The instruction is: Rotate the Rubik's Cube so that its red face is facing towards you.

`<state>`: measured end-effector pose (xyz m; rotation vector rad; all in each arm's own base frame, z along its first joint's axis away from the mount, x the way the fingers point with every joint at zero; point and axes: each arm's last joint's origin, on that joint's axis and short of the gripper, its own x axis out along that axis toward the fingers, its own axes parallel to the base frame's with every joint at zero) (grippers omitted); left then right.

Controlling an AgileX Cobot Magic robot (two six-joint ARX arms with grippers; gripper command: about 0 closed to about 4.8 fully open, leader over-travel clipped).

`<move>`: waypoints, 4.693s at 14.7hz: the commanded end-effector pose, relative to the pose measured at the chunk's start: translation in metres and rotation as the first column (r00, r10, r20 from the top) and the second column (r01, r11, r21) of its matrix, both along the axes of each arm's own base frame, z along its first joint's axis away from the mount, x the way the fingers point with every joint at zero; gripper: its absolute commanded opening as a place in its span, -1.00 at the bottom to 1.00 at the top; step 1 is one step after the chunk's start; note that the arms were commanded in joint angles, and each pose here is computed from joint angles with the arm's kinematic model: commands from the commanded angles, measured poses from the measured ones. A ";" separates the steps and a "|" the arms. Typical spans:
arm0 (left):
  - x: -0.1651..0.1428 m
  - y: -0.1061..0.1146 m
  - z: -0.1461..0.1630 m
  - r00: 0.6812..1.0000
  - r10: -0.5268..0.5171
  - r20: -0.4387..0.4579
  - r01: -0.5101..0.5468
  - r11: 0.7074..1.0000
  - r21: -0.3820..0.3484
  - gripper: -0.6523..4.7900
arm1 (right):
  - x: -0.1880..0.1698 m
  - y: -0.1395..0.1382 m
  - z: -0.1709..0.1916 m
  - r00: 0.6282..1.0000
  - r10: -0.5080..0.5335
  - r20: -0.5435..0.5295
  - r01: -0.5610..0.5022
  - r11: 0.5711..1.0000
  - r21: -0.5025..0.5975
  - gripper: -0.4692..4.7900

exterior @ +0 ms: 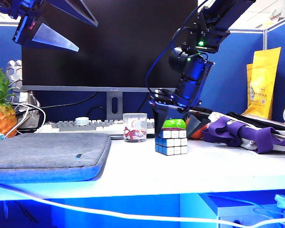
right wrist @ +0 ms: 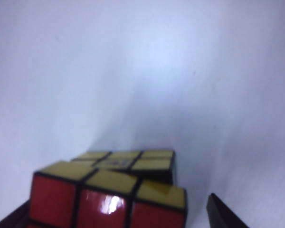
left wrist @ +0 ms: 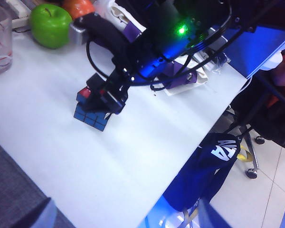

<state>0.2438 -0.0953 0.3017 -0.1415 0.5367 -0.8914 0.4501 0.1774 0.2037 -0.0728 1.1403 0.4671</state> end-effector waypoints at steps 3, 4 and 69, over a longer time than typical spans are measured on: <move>-0.001 0.000 0.001 1.000 -0.012 0.004 0.012 1.000 -0.007 0.69 | 0.000 0.001 0.004 0.999 0.036 0.027 -0.035 0.999 -0.016 1.00; -0.001 0.000 0.001 1.000 -0.012 0.004 0.012 1.000 -0.007 0.69 | 0.000 0.001 0.004 0.999 0.036 0.027 -0.036 0.999 -0.017 1.00; -0.015 0.006 -0.008 0.989 0.081 0.123 -0.072 0.994 -0.080 0.69 | -0.152 -0.015 -0.091 0.679 -0.320 0.661 0.112 0.935 0.338 -0.38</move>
